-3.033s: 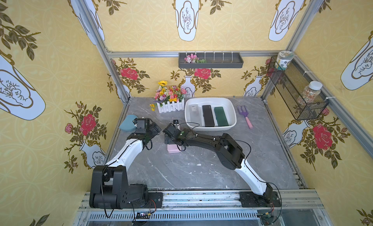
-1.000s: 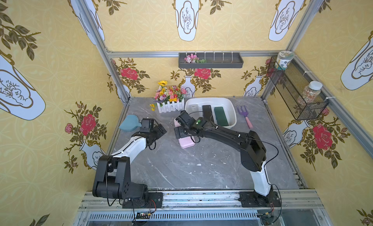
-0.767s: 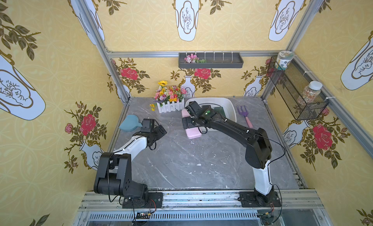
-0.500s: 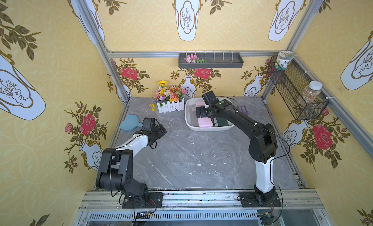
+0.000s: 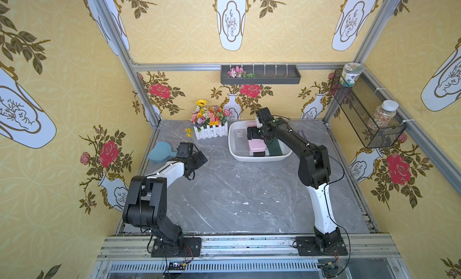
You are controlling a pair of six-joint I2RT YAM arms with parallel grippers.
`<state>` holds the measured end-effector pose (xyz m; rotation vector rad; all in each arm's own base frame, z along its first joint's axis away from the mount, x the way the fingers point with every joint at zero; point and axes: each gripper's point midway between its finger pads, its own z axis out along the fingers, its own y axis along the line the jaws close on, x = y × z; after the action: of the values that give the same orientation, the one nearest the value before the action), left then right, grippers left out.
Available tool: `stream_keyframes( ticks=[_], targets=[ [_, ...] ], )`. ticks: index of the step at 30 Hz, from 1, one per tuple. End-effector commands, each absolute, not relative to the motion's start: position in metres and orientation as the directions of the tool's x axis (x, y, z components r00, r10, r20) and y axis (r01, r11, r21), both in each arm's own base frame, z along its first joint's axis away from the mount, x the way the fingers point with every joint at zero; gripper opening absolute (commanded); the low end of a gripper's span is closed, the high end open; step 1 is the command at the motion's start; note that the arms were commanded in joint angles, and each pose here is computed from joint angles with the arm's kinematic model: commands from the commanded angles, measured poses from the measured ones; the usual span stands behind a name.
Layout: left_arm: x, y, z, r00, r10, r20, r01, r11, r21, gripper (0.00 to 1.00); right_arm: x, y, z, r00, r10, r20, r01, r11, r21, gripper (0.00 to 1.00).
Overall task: Put the pencil case into the storage box
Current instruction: Pick up the pencil case from the center of the board, then place the pencil case at the storage box.
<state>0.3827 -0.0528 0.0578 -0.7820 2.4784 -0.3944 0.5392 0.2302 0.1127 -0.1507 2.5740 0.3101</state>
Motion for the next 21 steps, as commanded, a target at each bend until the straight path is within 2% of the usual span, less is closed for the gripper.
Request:
stream_keyframes(
  ticks=[1, 16, 21],
  targets=[
    [0.383, -0.052, 0.063, -0.712, -0.578, -0.398, -0.434, 0.808, -0.398, 1.00, 0.550, 0.225, 0.110, -0.841, -0.047, -0.539, -0.169, 0.969, 0.179, 0.99],
    [0.382, -0.056, 0.065, -0.723, -0.553, -0.414, -0.409, 0.826, -0.388, 1.00, 0.551, 0.220, 0.062, -0.879, -0.064, -0.472, -0.159, 0.973, 0.165, 0.97],
    [0.382, -0.056, 0.068, -0.722, -0.548, -0.422, -0.402, 0.829, -0.389, 1.00, 0.556, 0.214, 0.065, -0.870, -0.061, -0.490, -0.146, 0.980, 0.138, 0.97]
  ],
)
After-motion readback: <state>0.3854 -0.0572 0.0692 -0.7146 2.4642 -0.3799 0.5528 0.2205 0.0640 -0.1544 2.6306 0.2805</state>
